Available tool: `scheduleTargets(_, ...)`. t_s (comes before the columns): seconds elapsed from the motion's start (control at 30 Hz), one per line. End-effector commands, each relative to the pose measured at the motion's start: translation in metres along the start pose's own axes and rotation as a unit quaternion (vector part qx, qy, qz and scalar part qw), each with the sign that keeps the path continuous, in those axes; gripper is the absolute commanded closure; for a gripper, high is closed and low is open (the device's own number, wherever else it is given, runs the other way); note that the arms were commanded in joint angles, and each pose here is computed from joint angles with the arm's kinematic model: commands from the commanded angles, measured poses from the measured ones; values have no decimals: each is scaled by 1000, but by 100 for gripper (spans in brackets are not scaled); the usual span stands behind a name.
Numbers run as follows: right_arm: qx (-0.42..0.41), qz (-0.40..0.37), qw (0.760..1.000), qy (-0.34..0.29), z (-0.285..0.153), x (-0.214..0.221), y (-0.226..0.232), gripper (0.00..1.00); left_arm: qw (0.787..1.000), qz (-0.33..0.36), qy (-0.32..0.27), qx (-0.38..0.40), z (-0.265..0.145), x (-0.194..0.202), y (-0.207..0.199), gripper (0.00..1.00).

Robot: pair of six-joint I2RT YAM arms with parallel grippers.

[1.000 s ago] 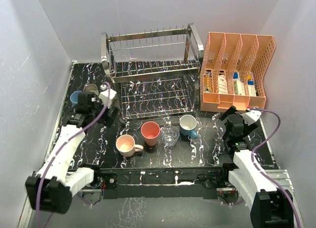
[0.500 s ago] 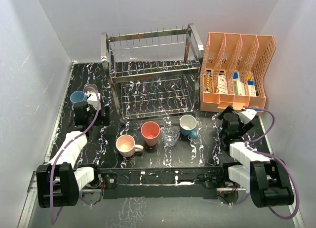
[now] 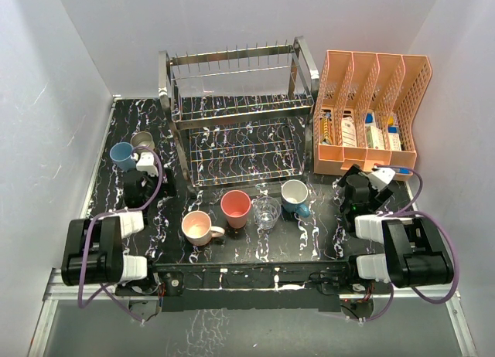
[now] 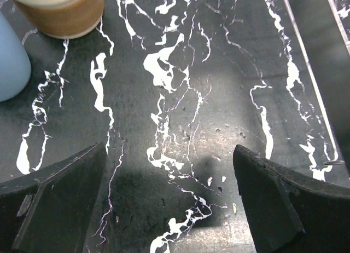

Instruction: Unload the cups from the dish rack

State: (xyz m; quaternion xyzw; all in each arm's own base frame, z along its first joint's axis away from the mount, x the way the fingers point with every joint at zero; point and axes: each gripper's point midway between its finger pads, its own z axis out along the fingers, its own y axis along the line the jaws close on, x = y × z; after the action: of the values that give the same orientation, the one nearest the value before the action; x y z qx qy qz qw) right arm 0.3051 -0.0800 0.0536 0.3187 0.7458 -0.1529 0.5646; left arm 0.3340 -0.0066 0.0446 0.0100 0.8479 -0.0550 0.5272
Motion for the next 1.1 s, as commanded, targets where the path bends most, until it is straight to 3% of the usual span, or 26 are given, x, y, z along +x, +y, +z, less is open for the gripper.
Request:
scheduleTargets(0.0,-34,22,998,-53,8,-37,26,2,999,-15,-37,0,13,-17,2,3)
scheduleTargets(0.2,-34,23,997,-67,9,-42,26,2,996,-1,-86,-2,18,-25,4,3)
scheduleTargets(0.67,-87,-4,992,-86,16,-41,48,2,994,22,-108,-18,30,-11,13,3)
scheduleTargets(0.77,-162,-40,981,-95,6,-40,69,2,994,20,-102,-19,35,-12,13,3)
scheduleTargets(0.93,-332,-130,927,-116,-19,-20,117,2,996,17,-89,-25,39,-10,16,3)
scheduleTargets(1.07,-270,-96,953,-102,-3,-25,103,2,996,16,-89,-24,38,-10,16,3)
